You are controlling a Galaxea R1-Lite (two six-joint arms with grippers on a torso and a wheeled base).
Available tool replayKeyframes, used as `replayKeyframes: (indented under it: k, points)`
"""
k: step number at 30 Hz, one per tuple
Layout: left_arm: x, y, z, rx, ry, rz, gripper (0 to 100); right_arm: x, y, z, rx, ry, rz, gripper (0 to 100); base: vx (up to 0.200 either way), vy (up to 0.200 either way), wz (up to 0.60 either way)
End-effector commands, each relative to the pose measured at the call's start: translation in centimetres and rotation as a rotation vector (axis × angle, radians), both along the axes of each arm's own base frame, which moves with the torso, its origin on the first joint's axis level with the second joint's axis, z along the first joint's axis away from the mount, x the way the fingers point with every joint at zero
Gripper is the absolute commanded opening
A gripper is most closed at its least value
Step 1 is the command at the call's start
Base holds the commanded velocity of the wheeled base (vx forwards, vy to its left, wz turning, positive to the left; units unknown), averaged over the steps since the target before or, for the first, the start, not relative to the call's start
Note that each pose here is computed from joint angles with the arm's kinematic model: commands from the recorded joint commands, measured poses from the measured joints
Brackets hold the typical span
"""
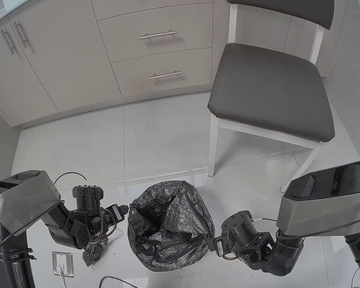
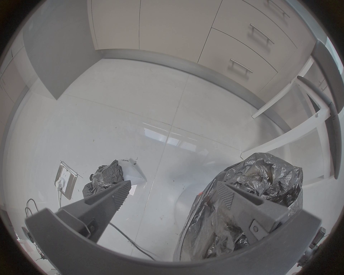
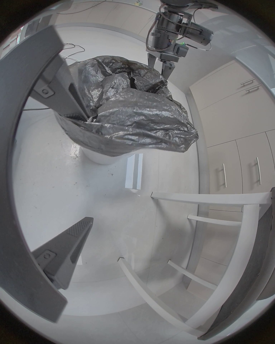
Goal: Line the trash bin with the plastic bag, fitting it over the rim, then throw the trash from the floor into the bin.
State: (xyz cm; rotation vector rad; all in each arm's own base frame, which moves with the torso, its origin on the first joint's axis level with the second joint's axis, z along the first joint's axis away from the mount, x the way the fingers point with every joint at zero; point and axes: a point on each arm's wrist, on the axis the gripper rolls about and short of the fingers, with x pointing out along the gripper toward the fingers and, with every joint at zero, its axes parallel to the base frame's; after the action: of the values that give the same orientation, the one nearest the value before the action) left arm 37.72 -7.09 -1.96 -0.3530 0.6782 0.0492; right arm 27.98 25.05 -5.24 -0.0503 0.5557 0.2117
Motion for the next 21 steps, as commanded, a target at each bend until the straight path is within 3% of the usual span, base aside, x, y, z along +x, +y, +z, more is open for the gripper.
replayKeyframes:
  k: [1,21]
  points:
    - [0.0,0.0,-0.1,0.0,0.003,0.001,100,-0.6,-0.6,0.5,-0.005,0.008,-0.001,100,0.0,0.0,0.0]
    - [0.0,0.0,-0.1,-0.001,0.001,0.001,100,0.9,-2.3,-1.3,0.005,0.011,-0.058,100,0.0,0.0,0.0]
